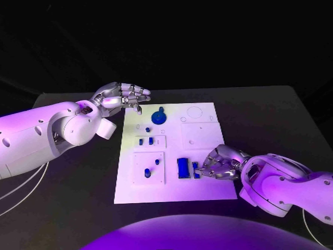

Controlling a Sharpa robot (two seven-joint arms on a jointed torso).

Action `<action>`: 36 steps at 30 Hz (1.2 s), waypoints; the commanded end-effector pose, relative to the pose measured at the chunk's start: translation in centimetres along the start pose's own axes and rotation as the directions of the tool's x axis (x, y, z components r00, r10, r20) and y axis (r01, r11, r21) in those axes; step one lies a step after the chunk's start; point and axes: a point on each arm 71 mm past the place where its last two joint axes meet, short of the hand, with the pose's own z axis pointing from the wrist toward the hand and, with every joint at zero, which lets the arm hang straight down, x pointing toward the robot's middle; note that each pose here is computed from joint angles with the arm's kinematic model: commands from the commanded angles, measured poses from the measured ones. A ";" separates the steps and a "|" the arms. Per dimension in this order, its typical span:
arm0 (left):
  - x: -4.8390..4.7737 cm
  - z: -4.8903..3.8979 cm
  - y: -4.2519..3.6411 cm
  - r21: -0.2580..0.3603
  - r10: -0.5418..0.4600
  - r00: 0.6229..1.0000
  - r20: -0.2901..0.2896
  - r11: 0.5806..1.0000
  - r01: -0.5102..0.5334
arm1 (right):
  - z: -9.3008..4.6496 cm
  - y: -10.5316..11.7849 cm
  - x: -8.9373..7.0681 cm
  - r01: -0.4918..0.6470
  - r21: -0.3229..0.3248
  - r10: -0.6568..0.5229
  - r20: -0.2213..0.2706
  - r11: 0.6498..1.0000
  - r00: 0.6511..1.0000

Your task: Assemble the parts on the task board

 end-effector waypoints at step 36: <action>0.23 0.10 -0.03 0.002 -0.003 1.000 -0.024 1.000 0.003 | 0.5 -0.3 0.3 0.054 -0.022 -0.055 -0.049 0.998 0.997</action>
